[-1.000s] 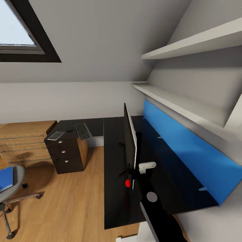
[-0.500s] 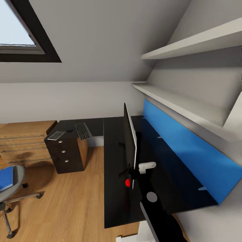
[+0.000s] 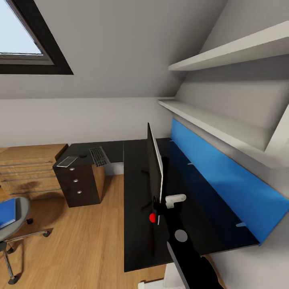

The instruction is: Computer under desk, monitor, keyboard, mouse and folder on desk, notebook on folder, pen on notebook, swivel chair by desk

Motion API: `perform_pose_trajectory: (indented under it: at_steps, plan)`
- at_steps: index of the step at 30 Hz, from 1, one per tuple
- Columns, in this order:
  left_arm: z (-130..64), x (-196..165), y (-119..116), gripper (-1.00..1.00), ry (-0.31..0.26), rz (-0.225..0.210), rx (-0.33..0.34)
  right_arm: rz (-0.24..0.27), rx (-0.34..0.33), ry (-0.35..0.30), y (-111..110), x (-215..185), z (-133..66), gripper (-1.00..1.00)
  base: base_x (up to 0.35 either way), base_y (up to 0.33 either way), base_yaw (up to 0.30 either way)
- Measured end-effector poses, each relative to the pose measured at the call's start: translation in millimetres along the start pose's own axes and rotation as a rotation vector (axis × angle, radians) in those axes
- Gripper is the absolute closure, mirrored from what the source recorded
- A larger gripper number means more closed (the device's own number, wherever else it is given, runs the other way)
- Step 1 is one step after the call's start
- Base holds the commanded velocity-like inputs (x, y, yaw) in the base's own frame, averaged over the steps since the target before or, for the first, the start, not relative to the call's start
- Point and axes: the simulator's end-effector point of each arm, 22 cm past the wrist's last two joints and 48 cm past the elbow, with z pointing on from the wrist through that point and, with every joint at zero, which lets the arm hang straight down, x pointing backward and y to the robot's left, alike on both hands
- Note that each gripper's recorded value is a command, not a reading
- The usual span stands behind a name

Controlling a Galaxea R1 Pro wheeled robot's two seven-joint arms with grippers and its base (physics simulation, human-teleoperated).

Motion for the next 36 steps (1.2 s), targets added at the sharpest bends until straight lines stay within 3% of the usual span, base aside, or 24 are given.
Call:
perform_pose_trajectory:
  at_steps: [17, 36]
  plan:
    - [0.0, 0.0, 0.3, -1.0, 0.0, 0.0, -0.001, 0.0, 0.0, 0.0, 0.1, 0.1, 0.0, -1.0, -0.002, -0.035, 0.0]
    - [0.0, 0.3, 0.6, -1.0, 0.001, 0.0, -0.002, -0.005, -0.006, 0.012, 3.0, 6.1, 0.1, -1.0, -0.085, 0.139, 0.0]
